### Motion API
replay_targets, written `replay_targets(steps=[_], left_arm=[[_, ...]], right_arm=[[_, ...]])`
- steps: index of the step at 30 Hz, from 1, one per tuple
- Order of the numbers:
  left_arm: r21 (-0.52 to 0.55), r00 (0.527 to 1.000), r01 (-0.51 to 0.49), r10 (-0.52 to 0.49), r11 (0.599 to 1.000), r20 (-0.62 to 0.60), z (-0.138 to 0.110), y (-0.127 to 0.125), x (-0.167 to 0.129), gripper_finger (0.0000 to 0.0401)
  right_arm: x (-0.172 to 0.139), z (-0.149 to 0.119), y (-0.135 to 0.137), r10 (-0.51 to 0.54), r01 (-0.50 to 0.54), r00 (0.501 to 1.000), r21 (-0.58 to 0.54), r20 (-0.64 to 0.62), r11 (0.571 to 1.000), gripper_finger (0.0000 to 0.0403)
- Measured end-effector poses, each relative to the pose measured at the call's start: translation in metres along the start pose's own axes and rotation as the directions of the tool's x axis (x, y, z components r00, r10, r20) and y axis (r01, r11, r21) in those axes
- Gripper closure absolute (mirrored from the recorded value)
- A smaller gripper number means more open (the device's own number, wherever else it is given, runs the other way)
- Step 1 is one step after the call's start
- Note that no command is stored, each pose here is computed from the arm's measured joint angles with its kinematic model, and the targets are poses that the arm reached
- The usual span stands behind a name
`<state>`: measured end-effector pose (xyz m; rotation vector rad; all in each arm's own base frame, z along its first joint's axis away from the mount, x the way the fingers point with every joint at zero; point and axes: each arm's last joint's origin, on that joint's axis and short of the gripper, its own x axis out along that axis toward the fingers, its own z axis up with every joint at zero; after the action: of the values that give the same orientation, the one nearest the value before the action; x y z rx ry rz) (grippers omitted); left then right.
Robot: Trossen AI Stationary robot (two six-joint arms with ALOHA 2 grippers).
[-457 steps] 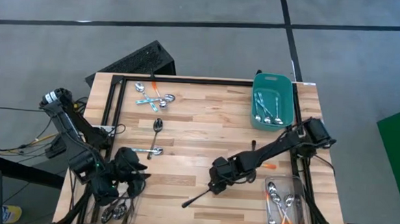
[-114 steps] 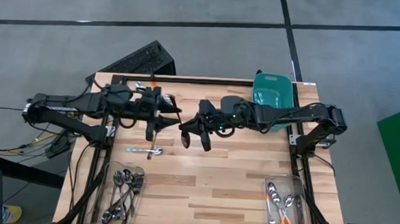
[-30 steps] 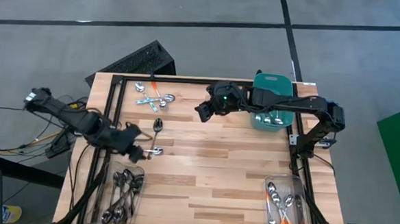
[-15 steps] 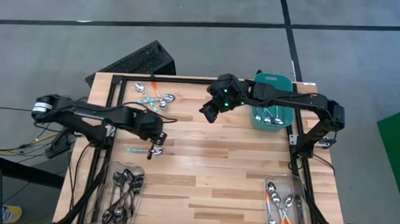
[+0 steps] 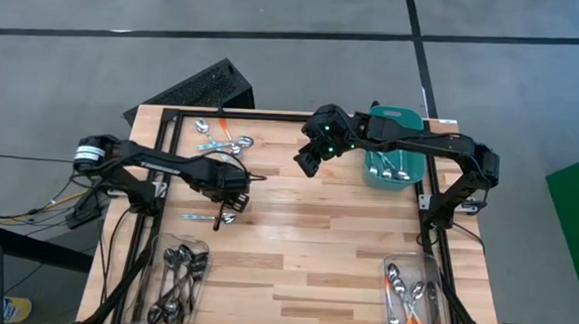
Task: Sort silverware by color (type)
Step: Put the black spoon into the left transparent bin
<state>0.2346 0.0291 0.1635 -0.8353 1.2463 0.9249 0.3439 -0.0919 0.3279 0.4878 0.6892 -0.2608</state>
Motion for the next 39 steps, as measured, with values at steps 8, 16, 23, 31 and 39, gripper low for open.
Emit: replay_targets(steps=[8,16,23,31,39], left_arm=[[0.047,0.999,-0.011,0.013,0.999,-0.050,0.011,-0.005,0.025,0.0229],[0.086,0.996,0.006,0.002,0.996,-0.087,0.019,-0.001,0.029,0.0316],[0.136,0.996,0.007,0.004,0.991,-0.084,0.020,0.000,0.028,0.0394],[0.088,0.989,0.126,-0.118,0.988,-0.094,0.005,0.010,-0.018,0.0398],[0.093,0.906,0.406,-0.414,0.909,0.092,-0.035,0.039,-0.100,0.0399]], right_arm=[[0.000,0.000,-0.001,-0.029,0.029,1.000,0.001,0.012,1.000,0.0227],[0.001,0.001,-0.002,-0.034,0.034,0.999,0.020,0.015,0.999,0.0227],[0.001,0.001,-0.002,-0.033,0.032,0.999,0.021,0.014,0.999,0.0227],[0.002,-0.002,0.004,-0.025,0.025,1.000,0.009,0.006,1.000,0.0227],[0.002,-0.003,0.008,-0.085,0.086,0.996,-0.005,0.033,0.996,0.0227]])
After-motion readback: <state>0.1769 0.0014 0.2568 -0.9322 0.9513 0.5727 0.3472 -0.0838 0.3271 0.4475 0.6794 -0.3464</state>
